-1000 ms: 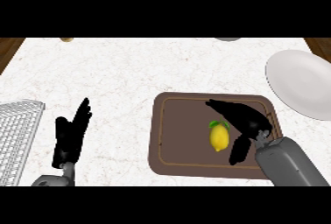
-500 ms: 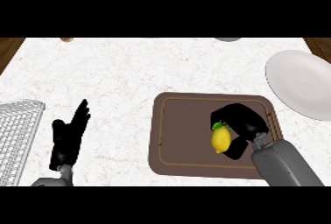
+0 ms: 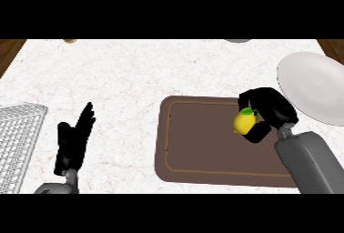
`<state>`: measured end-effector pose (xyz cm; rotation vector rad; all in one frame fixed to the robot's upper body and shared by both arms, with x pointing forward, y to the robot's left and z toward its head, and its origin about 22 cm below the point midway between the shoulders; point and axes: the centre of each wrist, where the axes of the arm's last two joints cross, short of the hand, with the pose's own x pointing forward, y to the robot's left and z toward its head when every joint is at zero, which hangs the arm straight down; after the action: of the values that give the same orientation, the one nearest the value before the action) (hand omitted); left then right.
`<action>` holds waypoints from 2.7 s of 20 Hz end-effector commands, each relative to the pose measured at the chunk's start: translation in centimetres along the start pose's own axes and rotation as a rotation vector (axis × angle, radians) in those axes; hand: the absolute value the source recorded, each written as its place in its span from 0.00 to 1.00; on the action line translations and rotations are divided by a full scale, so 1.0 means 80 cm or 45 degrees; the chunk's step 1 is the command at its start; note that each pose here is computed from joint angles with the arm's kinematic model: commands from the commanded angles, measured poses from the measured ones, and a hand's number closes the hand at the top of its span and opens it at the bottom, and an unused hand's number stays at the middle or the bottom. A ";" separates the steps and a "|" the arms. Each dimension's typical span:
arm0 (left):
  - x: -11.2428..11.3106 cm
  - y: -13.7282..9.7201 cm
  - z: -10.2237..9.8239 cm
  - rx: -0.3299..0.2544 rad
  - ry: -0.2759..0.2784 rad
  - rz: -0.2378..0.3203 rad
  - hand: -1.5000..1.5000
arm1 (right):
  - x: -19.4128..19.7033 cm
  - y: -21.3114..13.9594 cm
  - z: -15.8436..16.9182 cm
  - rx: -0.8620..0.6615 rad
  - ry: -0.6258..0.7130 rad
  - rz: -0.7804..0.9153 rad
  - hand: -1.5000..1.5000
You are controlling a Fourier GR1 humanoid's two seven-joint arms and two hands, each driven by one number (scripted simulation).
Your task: Pick the lemon from the tray and place it in the plate
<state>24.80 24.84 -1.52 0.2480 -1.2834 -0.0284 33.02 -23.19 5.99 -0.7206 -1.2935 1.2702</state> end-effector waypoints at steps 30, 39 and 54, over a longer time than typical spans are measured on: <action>0.006 0.000 -0.016 -0.038 -0.039 0.013 0.50 | -0.224 -0.171 0.018 -0.763 0.502 -0.229 1.00; -0.005 -0.013 -0.003 -0.052 -0.024 -0.003 0.50 | -0.268 -0.129 0.034 -0.469 0.585 -0.246 1.00; 0.011 -0.005 -0.009 -0.056 -0.032 -0.012 0.50 | -0.289 -0.122 0.052 -0.393 0.224 -0.592 0.00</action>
<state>25.85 24.15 -0.67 0.2168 -1.3095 -0.0629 35.76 -48.32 9.23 -0.7741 -1.2422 0.7182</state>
